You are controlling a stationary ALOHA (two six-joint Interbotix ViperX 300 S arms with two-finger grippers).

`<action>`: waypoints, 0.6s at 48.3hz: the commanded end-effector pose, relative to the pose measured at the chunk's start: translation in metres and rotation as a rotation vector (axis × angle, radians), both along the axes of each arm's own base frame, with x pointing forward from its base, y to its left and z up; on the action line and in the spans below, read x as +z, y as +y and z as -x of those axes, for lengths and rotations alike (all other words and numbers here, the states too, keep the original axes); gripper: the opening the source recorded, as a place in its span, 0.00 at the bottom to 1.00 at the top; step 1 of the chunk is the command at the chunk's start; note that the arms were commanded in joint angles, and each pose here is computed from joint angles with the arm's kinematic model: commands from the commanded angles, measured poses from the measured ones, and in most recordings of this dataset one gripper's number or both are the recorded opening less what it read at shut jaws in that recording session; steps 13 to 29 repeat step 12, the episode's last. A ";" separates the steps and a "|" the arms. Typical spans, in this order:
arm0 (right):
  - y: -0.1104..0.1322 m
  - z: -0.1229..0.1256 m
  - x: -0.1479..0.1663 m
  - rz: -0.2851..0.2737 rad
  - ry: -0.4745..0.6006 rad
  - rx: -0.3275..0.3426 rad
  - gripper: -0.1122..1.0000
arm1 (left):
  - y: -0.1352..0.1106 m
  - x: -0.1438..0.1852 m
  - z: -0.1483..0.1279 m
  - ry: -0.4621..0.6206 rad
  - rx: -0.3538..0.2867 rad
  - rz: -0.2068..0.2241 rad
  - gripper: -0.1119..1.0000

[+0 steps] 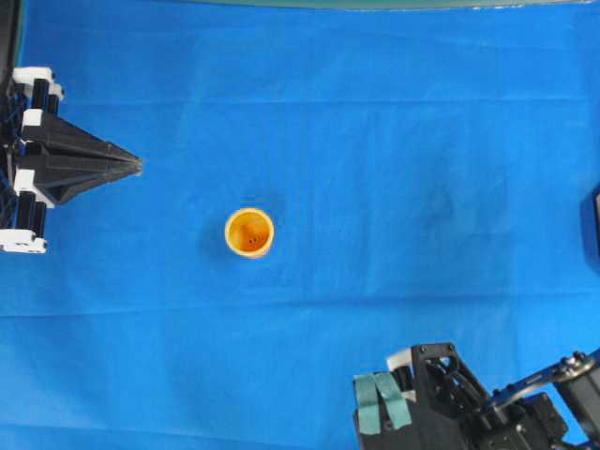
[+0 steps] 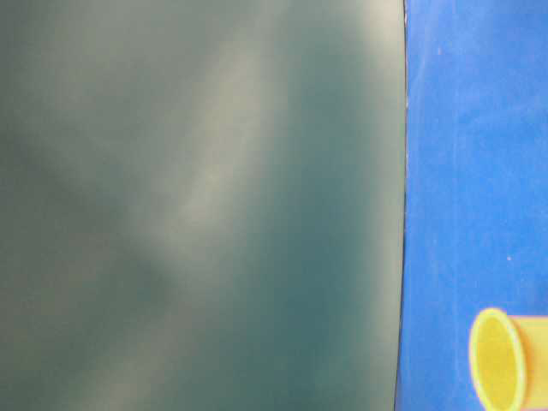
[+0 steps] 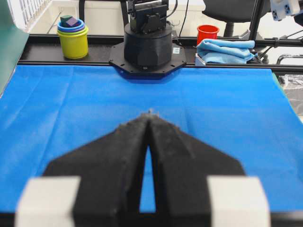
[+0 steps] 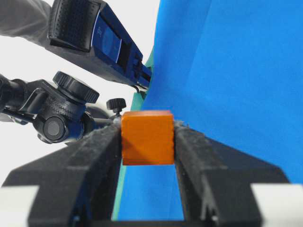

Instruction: Move the block forward with right arm.

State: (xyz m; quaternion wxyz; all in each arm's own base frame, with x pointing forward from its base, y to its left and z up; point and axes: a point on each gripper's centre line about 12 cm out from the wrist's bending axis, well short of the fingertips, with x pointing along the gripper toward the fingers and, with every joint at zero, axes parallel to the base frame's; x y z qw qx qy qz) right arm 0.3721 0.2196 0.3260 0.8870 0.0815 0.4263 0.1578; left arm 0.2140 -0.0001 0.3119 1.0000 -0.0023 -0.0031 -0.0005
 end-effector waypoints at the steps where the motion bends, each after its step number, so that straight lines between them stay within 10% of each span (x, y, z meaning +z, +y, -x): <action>1: 0.002 0.001 0.016 -0.026 -0.040 0.003 0.47 | 0.000 0.014 -0.002 -0.038 0.001 0.000 0.10; 29: 0.002 0.001 0.017 -0.032 -0.043 0.003 0.47 | 0.000 0.014 -0.002 -0.038 0.001 0.000 0.10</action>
